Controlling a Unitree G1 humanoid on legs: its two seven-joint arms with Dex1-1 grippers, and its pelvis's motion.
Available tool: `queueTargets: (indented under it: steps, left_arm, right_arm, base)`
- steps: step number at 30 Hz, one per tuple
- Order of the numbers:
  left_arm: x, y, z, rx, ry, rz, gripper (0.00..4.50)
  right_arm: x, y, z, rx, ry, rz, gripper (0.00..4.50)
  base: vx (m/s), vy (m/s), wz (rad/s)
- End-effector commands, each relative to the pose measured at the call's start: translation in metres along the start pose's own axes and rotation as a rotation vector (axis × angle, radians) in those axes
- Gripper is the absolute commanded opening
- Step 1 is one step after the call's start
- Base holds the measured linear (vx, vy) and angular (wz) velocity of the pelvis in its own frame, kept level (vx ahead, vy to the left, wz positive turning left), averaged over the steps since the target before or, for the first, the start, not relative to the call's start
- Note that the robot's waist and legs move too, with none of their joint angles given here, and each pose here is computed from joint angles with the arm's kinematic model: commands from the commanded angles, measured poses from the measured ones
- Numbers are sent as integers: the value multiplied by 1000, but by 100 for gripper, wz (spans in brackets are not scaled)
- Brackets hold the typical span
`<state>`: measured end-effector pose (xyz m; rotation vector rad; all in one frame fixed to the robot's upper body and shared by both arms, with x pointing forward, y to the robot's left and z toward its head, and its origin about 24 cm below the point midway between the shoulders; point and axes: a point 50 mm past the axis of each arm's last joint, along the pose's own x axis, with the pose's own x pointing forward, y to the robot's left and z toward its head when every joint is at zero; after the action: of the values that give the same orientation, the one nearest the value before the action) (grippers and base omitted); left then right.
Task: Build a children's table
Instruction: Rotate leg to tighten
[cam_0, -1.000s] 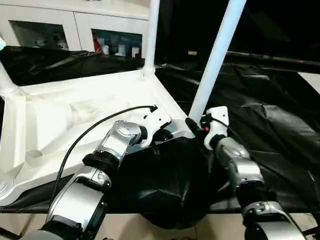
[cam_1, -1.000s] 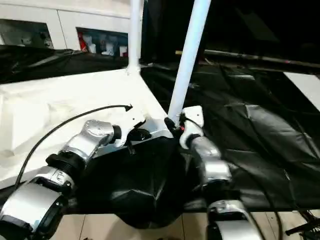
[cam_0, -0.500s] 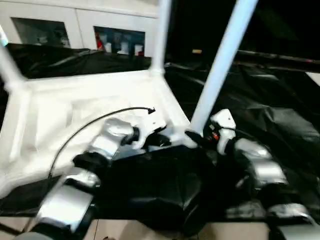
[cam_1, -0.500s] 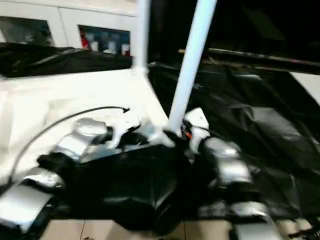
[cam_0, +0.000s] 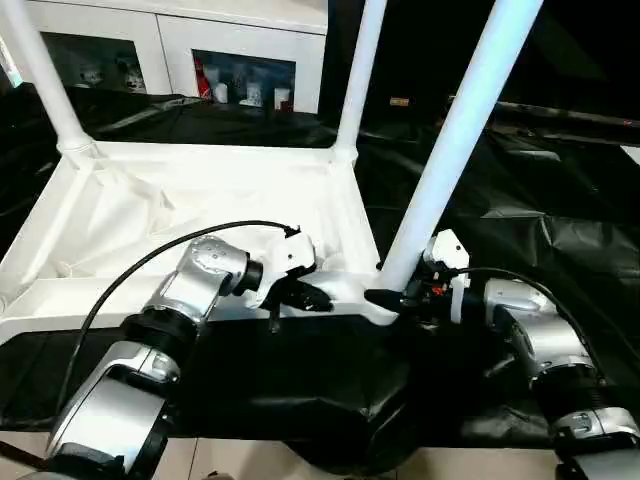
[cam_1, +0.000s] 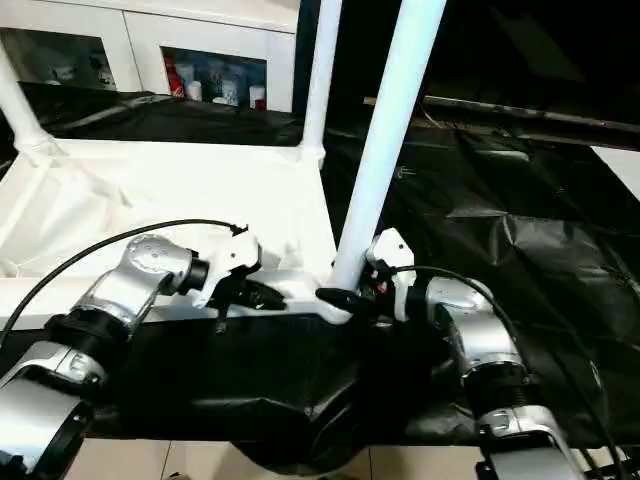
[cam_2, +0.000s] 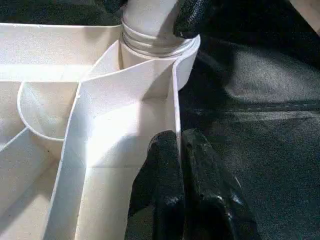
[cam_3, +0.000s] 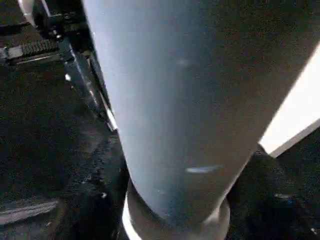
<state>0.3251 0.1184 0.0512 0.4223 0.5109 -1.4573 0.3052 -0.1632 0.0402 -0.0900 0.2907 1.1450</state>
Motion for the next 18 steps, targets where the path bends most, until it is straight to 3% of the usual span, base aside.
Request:
queueTargets:
  steps: [1, 11, 13, 18]
  left_arm:
    - [10, -12, -21, -73, 63, -69, 0]
    - [16, -8, -16, -77, 31, 11, 0]
    - [28, 2, -9, -106, 1, 183, 0]
    - [43, 7, 1, -147, -38, 309, 0]
  right_arm:
    - [-1, 4, -3, 16, 5, 35, 233]
    - [7, 6, -13, 68, 7, -53, 204]
    - [18, 2, -23, 128, 13, -246, 202]
    - [35, 5, -32, 223, -10, -425, 200]
  base:
    - [0, 0, 0]
    - [0, 0, 0]
    - [0, 0, 0]
    - [0, 0, 0]
